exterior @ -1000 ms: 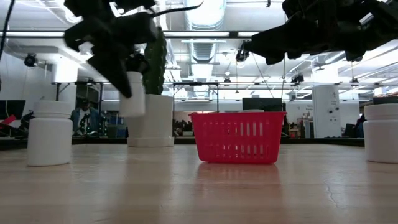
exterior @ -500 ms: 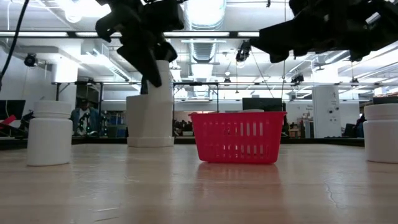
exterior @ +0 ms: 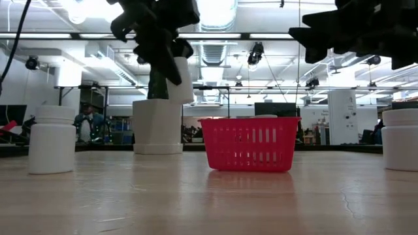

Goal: Pick and place pill bottles into a basket
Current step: Put the white pill bottle into the red bin

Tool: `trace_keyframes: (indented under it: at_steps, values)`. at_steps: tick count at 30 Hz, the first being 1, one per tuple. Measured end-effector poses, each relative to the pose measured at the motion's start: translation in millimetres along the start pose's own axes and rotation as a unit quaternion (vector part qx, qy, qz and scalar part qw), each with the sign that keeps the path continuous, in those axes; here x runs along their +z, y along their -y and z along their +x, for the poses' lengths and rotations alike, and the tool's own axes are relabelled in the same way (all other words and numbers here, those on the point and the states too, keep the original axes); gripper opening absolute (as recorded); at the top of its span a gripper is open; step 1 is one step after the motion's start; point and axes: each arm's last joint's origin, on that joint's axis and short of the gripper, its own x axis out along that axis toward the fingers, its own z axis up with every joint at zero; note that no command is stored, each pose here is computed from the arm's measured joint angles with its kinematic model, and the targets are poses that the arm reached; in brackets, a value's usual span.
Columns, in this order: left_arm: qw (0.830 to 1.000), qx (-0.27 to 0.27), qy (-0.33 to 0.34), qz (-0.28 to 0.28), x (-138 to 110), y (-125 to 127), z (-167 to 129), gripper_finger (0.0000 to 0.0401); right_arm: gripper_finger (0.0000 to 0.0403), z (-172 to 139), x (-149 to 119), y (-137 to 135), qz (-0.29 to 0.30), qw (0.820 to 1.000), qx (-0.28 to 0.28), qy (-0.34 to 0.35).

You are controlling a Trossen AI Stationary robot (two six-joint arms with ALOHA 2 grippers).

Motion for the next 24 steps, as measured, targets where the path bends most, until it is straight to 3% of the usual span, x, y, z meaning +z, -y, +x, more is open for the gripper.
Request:
trace_keyframes:
  at_steps: [9, 24]
  values:
    - [0.999, 0.007, 0.03, 0.019, 18.6, -4.9, -9.2, 0.0161, 0.0203, 1.6, 1.0, 0.3, 0.0, 1.0, 0.0, 0.0]
    - [0.998, -0.021, -0.012, 0.06, 52.4, -10.8, 40.5, 0.0161, 0.0203, 0.1, 4.2, -2.4, -0.009, 0.999, 0.029, 0.02]
